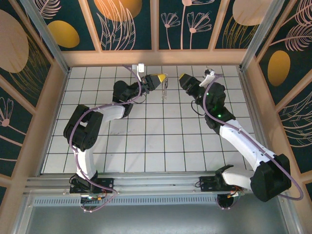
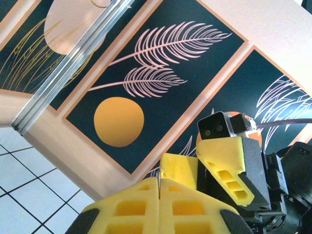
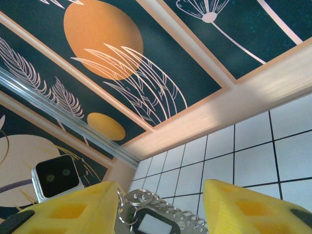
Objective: Put the keys on the keyring
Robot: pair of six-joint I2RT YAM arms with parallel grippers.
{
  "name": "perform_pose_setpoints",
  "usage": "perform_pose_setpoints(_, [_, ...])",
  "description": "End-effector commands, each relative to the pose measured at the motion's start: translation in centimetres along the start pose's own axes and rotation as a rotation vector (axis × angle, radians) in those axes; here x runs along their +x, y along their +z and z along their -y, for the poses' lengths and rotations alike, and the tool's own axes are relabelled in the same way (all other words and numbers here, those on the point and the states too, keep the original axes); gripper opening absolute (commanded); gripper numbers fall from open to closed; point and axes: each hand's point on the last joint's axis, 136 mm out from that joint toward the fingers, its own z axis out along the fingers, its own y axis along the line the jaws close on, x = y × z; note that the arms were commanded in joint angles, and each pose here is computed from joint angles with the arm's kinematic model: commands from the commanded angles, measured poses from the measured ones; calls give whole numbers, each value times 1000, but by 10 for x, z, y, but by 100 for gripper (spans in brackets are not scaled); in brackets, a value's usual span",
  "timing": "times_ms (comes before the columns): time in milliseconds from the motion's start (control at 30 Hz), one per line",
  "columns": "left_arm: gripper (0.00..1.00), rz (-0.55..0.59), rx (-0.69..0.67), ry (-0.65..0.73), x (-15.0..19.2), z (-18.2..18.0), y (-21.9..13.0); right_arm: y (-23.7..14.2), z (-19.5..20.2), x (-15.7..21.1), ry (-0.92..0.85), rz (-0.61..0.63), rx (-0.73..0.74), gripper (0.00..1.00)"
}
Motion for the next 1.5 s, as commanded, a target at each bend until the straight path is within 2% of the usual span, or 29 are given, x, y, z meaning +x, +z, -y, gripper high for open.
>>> perform_pose_setpoints(0, [0,29,67,49,-9,22,2,-1,-27,-14,-16,17,-88,49])
perform_pose_setpoints(200, [0,26,72,48,-9,22,2,1,-44,-9,-22,-20,-177,50])
perform_pose_setpoints(500, [0,29,81,57,-12,27,3,12,-45,0,-6,-74,-204,50])
perform_pose_setpoints(733, [0,3,75,80,-7,27,1,17,-21,-1,-56,-32,-184,55])
perform_pose_setpoints(867, [0,-9,89,93,-2,28,0,16,-11,-3,-61,-38,-306,51])
perform_pose_setpoints(1100, [0,21,116,89,-4,29,-1,12,-23,9,-57,-106,-532,45])
perform_pose_setpoints(1467, [0,46,138,53,-8,31,0,14,-45,24,-65,-116,-648,39])
